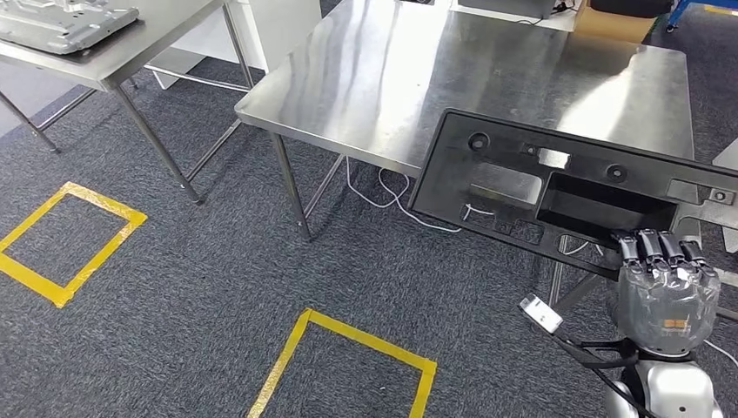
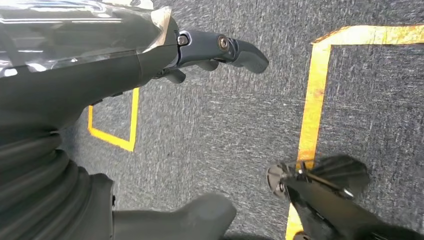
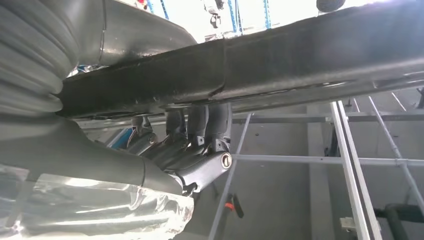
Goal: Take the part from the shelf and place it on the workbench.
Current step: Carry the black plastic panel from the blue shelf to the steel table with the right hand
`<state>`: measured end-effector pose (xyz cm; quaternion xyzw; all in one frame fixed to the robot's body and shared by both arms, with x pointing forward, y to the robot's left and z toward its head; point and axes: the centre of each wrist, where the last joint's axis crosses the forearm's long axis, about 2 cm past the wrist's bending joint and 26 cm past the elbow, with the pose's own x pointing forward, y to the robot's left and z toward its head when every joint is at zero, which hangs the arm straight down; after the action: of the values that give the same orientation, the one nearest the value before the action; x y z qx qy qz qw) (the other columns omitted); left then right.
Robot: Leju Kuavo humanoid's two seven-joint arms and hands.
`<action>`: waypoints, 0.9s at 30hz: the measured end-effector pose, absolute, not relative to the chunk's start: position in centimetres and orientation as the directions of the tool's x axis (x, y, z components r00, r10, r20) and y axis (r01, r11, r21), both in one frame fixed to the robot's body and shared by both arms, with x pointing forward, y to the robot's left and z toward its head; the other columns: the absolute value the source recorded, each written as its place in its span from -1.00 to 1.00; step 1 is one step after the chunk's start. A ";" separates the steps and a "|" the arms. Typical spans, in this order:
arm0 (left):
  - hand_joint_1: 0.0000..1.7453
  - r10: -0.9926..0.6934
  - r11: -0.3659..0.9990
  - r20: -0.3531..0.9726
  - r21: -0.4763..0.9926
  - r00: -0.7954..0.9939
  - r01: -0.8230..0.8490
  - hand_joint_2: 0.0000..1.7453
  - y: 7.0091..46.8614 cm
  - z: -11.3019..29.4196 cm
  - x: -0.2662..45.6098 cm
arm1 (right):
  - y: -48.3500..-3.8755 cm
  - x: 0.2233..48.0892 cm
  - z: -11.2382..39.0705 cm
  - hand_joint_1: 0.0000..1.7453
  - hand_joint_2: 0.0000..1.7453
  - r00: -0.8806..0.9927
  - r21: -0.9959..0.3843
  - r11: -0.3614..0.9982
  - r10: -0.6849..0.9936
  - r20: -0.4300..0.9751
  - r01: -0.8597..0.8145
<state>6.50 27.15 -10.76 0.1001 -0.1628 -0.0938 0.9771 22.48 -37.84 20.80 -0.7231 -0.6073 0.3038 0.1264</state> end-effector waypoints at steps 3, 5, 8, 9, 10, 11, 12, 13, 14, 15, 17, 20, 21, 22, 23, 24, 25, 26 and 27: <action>-1.00 -0.211 0.963 0.291 0.225 0.933 0.147 1.00 27.2 -10.8 6.2 | -37.8 22.5 20.7 1.00 1.00 0.076 -0.554 -0.228 0.956 -0.283 0.801; -1.00 -0.206 0.964 0.287 0.226 0.935 0.143 1.00 27.3 -10.8 6.2 | -37.7 22.5 20.7 1.00 1.00 0.077 -0.555 -0.227 0.957 -0.280 0.800; -1.00 -0.204 0.962 0.285 0.235 0.936 0.138 1.00 27.8 -10.8 6.2 | -37.7 22.4 20.6 1.00 1.00 0.079 -0.558 -0.228 0.957 -0.278 0.798; -1.00 -0.204 0.961 0.285 0.238 0.936 0.137 1.00 27.9 -10.8 6.2 | -37.8 22.4 20.6 1.00 1.00 0.079 -0.560 -0.228 0.958 -0.277 0.797; -1.00 -0.204 0.961 0.285 0.239 0.936 0.137 1.00 28.0 -10.8 6.2 | -37.8 22.3 20.5 1.00 1.00 0.079 -0.562 -0.228 0.958 -0.277 0.795; -1.00 -0.205 0.961 0.285 0.240 0.936 0.137 1.00 28.0 -10.8 6.2 | -37.8 22.2 20.5 1.00 1.00 0.079 -0.563 -0.229 0.957 -0.278 0.794; -1.00 -0.205 0.961 0.285 0.240 0.937 0.137 1.00 28.0 -10.8 6.2 | -37.8 22.2 20.5 1.00 1.00 0.079 -0.562 -0.230 0.957 -0.280 0.794; -1.00 -0.205 0.961 0.284 0.239 0.937 0.138 1.00 27.9 -10.8 6.2 | -37.9 22.1 20.5 1.00 1.00 0.079 -0.560 -0.231 0.956 -0.282 0.795; -1.00 -0.205 0.961 0.284 0.238 0.937 0.138 1.00 27.9 -10.8 6.2 | -37.9 22.1 20.6 1.00 1.00 0.080 -0.557 -0.233 0.955 -0.284 0.797; -1.00 -0.206 0.961 0.285 0.238 0.936 0.139 1.00 27.9 -10.8 6.2 | -38.0 22.1 20.7 1.00 1.00 0.081 -0.556 -0.234 0.955 -0.286 0.798; -1.00 -0.207 0.961 0.285 0.236 0.936 0.141 1.00 27.8 -10.8 6.2 | -38.1 21.8 20.5 1.00 1.00 0.080 -0.560 -0.236 0.954 -0.288 0.794; -1.00 -0.209 0.962 0.280 0.231 0.937 0.146 1.00 27.7 -10.9 6.0 | -38.2 20.9 20.2 1.00 1.00 0.079 -0.574 -0.240 0.953 -0.291 0.783; -1.00 -0.209 0.962 0.279 0.231 0.937 0.146 1.00 27.7 -10.9 5.9 | -38.2 20.6 20.1 1.00 1.00 0.080 -0.577 -0.241 0.953 -0.291 0.780; -1.00 -0.209 0.962 0.279 0.232 0.937 0.145 1.00 27.8 -10.9 5.9 | -38.3 20.3 20.1 1.00 1.00 0.081 -0.579 -0.242 0.954 -0.290 0.778; -1.00 -0.208 0.962 0.279 0.234 0.937 0.144 1.00 27.9 -10.9 5.9 | -38.4 20.1 20.0 1.00 1.00 0.081 -0.582 -0.242 0.954 -0.289 0.776; -1.00 -0.207 0.961 0.279 0.235 0.938 0.143 1.00 28.0 -10.9 5.9 | -38.4 19.9 20.0 1.00 1.00 0.079 -0.585 -0.241 0.954 -0.289 0.774; -1.00 -0.206 0.961 0.280 0.236 0.938 0.141 1.00 28.0 -10.9 5.9 | -38.5 19.7 20.0 1.00 1.00 0.078 -0.586 -0.241 0.954 -0.289 0.773; -1.00 -0.205 0.962 0.280 0.236 0.938 0.139 1.00 28.0 -10.9 6.0 | -38.5 19.5 20.0 1.00 1.00 0.077 -0.585 -0.240 0.954 -0.291 0.775; -1.00 -0.203 0.962 0.282 0.235 0.938 0.138 1.00 28.0 -10.9 6.0 | -38.5 19.4 20.1 1.00 1.00 0.076 -0.583 -0.240 0.953 -0.292 0.776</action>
<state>6.02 28.03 -10.87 0.1064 -0.1534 -0.0870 0.9786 19.40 -38.53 20.13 -0.7202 -0.6003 0.3187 0.1391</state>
